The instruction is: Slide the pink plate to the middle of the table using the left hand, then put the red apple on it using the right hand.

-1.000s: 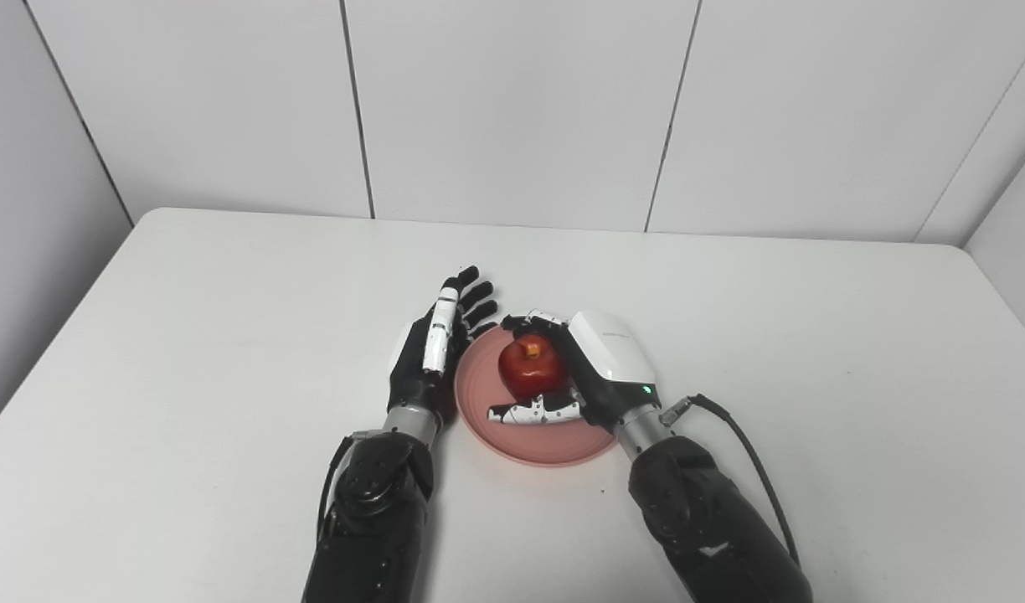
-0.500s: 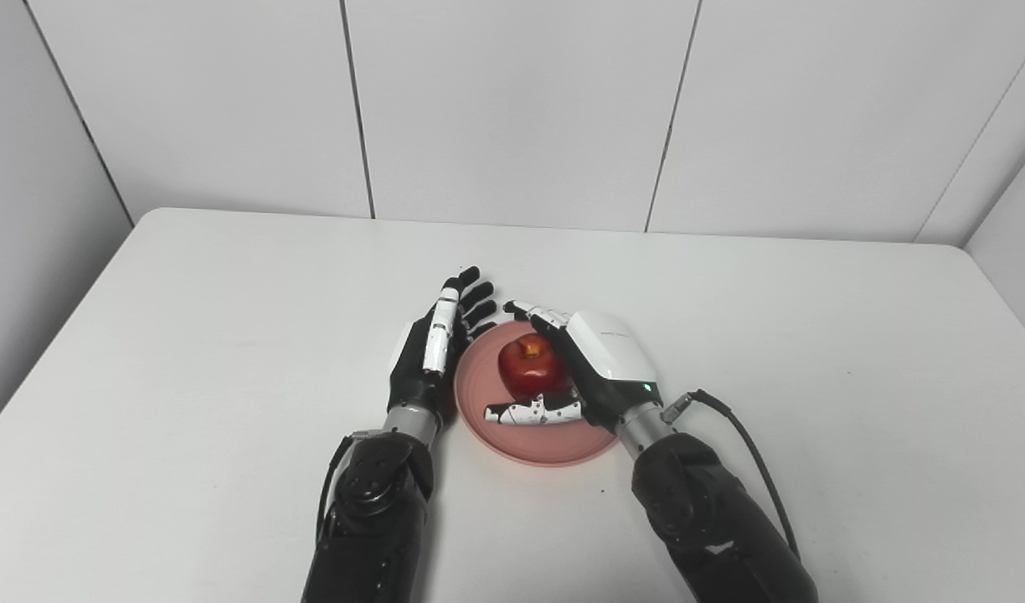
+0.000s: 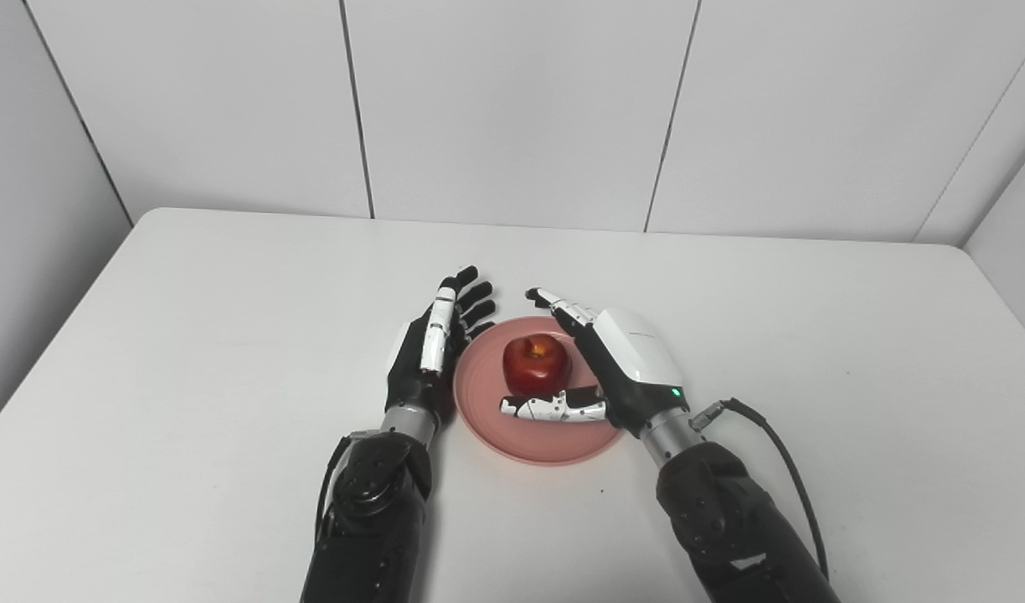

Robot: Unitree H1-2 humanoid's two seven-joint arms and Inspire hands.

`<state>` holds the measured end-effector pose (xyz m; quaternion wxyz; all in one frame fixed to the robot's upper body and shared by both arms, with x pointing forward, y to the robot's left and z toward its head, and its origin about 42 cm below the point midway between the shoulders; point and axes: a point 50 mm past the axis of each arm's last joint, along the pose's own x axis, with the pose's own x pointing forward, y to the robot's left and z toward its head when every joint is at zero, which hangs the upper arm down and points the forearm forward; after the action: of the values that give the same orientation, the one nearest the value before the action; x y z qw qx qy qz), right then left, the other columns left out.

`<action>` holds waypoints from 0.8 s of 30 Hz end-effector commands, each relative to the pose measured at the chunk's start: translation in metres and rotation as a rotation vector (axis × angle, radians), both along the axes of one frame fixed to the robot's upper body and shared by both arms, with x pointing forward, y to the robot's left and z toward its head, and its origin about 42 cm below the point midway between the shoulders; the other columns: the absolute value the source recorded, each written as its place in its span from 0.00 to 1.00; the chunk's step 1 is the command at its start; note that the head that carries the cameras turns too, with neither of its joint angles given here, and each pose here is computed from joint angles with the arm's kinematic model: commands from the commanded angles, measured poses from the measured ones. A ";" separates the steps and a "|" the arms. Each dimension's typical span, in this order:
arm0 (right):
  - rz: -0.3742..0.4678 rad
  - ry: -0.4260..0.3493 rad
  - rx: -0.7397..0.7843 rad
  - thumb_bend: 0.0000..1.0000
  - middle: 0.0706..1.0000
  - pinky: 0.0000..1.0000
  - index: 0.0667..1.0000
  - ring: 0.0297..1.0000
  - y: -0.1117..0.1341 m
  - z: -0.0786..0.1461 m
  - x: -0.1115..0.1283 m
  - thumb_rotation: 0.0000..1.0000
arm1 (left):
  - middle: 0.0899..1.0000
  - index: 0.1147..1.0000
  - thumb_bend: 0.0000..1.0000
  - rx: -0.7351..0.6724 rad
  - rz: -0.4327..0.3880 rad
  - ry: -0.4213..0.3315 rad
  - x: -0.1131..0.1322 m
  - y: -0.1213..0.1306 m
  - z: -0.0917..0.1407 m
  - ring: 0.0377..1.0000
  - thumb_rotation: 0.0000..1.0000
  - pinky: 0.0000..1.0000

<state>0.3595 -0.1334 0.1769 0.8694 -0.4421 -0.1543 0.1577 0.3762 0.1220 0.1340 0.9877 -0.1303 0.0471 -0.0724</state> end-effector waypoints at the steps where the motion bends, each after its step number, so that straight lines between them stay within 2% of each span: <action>1: 0.006 -0.081 0.045 1.00 0.85 0.77 0.87 0.83 -0.001 0.027 0.003 0.61 | 0.85 0.83 0.35 -0.015 0.007 0.005 0.001 -0.003 0.001 0.85 1.00 0.83; 7: -0.008 -0.110 0.091 1.00 0.84 0.75 0.87 0.82 -0.009 0.040 0.003 0.60 | 0.85 0.84 0.36 -0.028 -0.002 0.016 0.001 -0.002 0.001 0.86 1.00 0.83; 10: -0.025 -0.131 0.093 1.00 0.84 0.74 0.87 0.82 -0.013 0.045 0.006 0.63 | 0.86 0.85 0.37 -0.027 -0.007 0.019 0.000 -0.002 0.001 0.87 1.00 0.84; 24: -0.102 -0.214 0.176 1.00 0.86 0.77 0.88 0.84 -0.039 0.062 0.012 0.66 | 0.85 0.84 0.38 -0.036 0.001 0.018 0.000 -0.001 -0.001 0.85 1.00 0.84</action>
<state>0.3664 -0.1710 0.2119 0.8959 -0.3985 -0.1819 0.0740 0.3764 0.1237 0.1333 0.9859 -0.1425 0.0515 -0.0709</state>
